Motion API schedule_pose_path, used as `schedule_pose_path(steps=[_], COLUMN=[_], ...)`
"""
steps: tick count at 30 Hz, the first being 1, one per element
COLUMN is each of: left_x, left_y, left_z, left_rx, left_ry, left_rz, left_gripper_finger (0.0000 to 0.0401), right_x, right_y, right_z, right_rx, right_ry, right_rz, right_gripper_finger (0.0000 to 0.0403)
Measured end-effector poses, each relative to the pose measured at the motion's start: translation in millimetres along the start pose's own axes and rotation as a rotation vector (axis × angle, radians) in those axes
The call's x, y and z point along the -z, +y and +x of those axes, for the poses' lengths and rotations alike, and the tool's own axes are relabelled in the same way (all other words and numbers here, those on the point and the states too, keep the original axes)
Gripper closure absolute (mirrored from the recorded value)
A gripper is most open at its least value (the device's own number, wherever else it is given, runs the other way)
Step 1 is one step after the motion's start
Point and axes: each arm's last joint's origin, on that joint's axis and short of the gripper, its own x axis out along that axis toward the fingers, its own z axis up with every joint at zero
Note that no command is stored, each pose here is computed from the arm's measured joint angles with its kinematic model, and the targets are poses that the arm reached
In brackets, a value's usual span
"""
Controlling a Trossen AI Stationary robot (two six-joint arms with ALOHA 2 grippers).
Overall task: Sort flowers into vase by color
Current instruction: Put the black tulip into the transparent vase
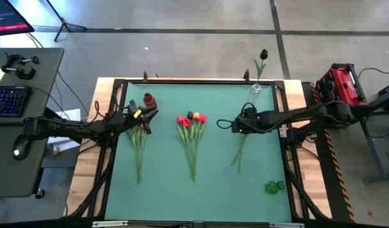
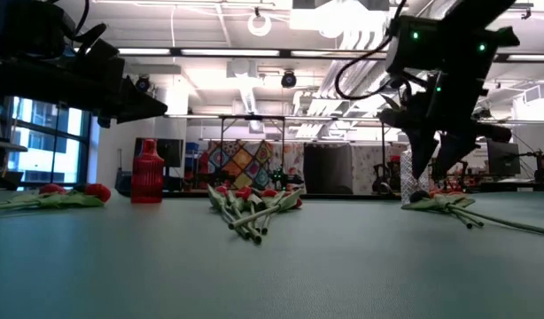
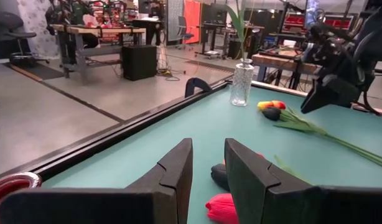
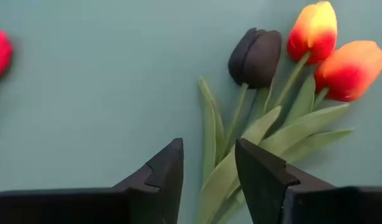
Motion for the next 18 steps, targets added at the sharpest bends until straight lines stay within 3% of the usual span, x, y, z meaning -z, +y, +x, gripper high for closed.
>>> schedule_pose_path(steps=[18], left_x=[-0.1], left_y=[0.0], left_z=[0.0], left_rx=[0.0], left_ry=[-0.001], left_rz=[0.008], left_gripper_finger=[0.0321], right_x=[-14.7], right_y=[-21.0], right_z=[33.6], right_rx=[0.004], right_ry=[0.028], right_rz=[0.046], right_gripper_finger=[0.0271])
